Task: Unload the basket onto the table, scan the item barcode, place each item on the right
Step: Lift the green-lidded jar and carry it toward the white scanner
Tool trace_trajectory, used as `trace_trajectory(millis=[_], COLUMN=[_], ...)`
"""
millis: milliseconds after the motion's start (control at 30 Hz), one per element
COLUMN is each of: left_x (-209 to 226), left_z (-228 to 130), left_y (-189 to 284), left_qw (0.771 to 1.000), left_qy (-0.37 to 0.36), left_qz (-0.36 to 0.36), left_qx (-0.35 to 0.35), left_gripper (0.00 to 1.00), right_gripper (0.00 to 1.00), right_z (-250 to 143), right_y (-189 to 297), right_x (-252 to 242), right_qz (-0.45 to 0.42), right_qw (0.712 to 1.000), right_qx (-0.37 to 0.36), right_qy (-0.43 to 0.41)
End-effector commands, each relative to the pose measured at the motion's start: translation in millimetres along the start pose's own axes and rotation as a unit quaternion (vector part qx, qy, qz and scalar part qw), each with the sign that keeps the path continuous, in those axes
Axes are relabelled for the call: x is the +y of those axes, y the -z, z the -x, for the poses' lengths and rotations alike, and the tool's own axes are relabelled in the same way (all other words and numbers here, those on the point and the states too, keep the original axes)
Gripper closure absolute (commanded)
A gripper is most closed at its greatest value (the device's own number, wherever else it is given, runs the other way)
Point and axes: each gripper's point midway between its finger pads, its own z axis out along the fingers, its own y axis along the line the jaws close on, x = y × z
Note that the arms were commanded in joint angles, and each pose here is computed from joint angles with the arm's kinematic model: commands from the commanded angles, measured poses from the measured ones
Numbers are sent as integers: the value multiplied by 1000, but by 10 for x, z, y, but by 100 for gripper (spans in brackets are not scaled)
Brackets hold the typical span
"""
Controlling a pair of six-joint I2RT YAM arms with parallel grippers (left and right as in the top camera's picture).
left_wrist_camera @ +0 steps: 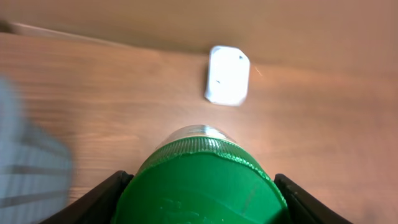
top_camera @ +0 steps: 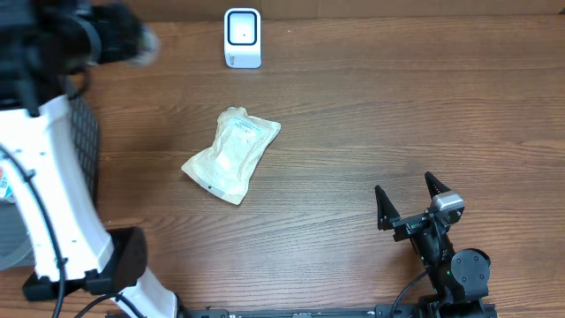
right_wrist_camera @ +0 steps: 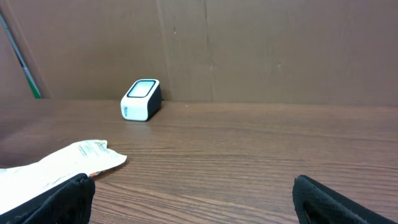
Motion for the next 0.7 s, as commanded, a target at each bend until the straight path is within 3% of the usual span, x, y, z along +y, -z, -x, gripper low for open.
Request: trace_trajectory(millis=[0,267,667], left_x=[-467,-1541,-2272], left_z=[-195,-1106,-2229], left_y=[-265,-1197,-2289], left_qw=[997,961,911], left_qy=[-38,-143,-215], left_qz=[-38,-93,-100], left_qx=[49,219,338], left_gripper=[56,56,56], right_gripper=[0,0,0], right_z=[-14,-14,-14], right_y=[1,1,1], right_x=[-13,-13,-13], right_qz=[-2,-2,-2], right_qw=[1000,1000,1000], right_qx=[-3,-3,-3], right_qy=[1,1,1])
